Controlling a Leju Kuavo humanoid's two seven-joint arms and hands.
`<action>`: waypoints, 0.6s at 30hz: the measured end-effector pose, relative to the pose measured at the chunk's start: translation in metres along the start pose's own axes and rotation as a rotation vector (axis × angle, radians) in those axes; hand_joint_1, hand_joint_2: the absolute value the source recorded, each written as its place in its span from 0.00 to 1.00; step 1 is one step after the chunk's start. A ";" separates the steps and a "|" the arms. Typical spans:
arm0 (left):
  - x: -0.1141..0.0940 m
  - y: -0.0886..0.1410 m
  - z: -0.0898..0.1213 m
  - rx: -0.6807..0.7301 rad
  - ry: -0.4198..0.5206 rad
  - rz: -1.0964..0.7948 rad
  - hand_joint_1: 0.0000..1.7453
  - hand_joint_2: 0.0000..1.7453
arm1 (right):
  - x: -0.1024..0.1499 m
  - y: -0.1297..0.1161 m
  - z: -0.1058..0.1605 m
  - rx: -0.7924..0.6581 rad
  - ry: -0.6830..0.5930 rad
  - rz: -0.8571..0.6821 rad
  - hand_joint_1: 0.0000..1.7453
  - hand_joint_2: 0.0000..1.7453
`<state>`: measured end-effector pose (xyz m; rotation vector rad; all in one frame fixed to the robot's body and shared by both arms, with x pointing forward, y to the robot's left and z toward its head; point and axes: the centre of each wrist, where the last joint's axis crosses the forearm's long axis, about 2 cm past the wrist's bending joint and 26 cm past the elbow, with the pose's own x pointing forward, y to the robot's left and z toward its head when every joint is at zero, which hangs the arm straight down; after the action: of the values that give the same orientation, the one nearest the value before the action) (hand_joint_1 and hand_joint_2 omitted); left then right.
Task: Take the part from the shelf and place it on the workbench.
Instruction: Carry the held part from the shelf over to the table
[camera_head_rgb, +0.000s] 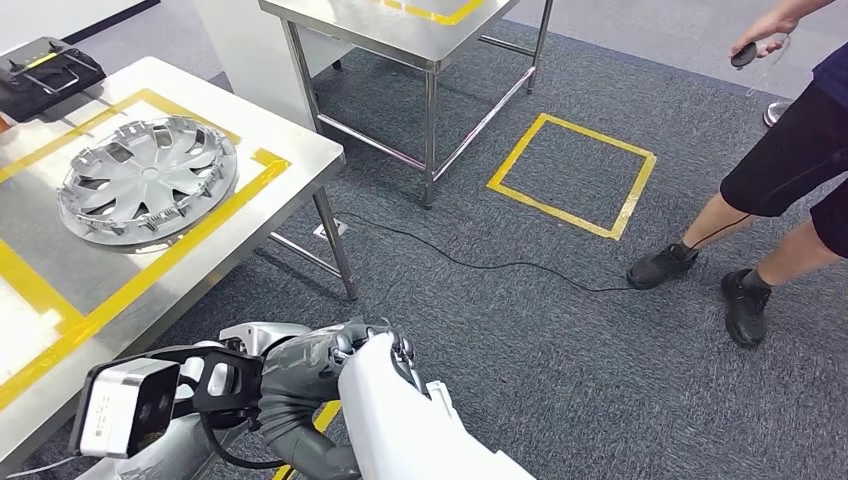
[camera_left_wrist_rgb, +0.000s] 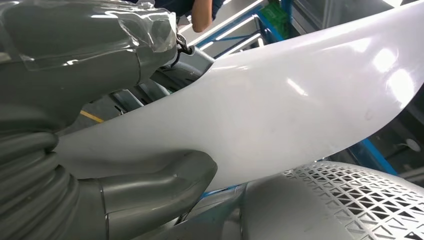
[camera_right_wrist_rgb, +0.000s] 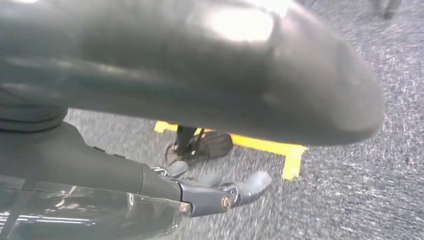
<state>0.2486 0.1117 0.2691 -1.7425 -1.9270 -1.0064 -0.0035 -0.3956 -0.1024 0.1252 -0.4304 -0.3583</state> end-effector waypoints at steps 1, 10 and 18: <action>0.000 0.000 0.000 0.000 0.004 0.002 1.00 1.00 | 0.000 0.002 -0.001 0.001 -0.008 -0.027 0.00 0.00; 0.000 0.000 -0.002 -0.003 0.016 0.013 1.00 1.00 | 0.000 0.014 -0.003 0.123 0.104 -0.122 0.00 0.00; 0.001 0.002 -0.007 -0.015 0.020 0.015 1.00 1.00 | 0.015 0.023 0.014 0.071 0.032 -0.085 0.00 0.00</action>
<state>0.2486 0.1072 0.2750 -1.7457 -1.8966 -1.0323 0.0103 -0.3801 -0.0798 0.2184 -0.4072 -0.4244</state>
